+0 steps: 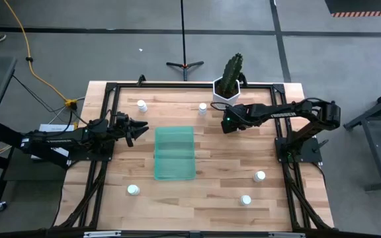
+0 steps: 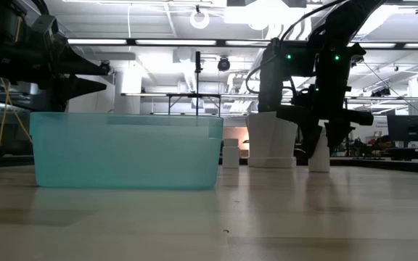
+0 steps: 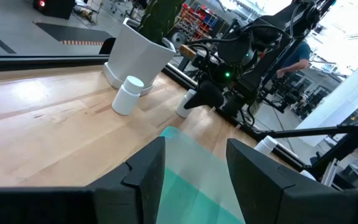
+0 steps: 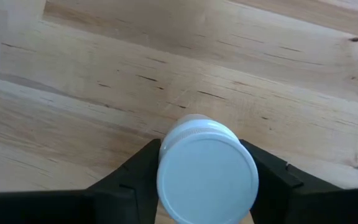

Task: Pick and place pill bottles into a basket
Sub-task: Put the pill bottle into the blue bin

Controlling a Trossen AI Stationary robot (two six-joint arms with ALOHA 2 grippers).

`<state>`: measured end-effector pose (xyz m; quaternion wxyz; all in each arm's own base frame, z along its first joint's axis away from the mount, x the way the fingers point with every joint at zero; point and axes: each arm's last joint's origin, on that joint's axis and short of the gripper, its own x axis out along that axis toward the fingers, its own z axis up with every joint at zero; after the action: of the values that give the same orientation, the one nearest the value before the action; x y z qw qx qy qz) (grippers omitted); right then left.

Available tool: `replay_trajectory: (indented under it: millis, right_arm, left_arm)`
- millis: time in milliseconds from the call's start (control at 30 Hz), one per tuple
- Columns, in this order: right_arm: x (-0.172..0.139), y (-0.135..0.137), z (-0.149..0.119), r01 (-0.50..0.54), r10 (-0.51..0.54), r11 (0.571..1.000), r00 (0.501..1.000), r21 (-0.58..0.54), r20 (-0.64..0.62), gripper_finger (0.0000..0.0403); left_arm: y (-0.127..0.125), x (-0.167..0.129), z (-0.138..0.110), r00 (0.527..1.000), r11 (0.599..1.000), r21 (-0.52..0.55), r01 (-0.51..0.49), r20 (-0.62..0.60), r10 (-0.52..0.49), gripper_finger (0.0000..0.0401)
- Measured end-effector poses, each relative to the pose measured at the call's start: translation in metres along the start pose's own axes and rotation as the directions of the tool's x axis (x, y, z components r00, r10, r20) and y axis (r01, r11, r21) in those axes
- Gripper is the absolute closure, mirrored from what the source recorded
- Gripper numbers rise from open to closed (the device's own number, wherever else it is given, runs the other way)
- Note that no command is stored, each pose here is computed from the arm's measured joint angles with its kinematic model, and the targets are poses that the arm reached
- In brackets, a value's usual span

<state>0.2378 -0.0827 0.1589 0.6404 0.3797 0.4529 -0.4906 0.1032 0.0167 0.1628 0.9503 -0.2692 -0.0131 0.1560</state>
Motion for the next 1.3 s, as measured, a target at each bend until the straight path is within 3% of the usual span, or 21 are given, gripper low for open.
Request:
replay_trajectory:
  millis: [167,333,733,1300]
  right_arm:
    - [0.0,-0.001,0.0,0.006,-0.006,1.0,1.0,0.014,-0.006,0.0214]
    - [0.0,-0.001,-0.001,0.01,-0.009,1.0,1.0,0.014,-0.012,0.0235]
    - [-0.002,0.0,-0.001,-0.017,0.017,1.0,0.999,-0.003,-0.051,0.0235]
    - [-0.056,0.046,0.012,-0.173,0.185,0.964,0.982,-0.201,0.042,0.0235]
  left_arm:
    - [0.0,0.0,0.0,1.0,1.0,0.0,0.0,-0.001,0.0,0.0196]
    - [0.0,0.0,0.0,1.0,1.0,0.0,-0.001,-0.002,0.001,0.0196]
    - [0.0,0.0,0.0,1.0,1.0,0.001,0.0,-0.002,0.0,0.0196]
    - [0.0,0.0,0.0,1.0,1.0,0.001,0.002,-0.004,-0.002,0.0196]
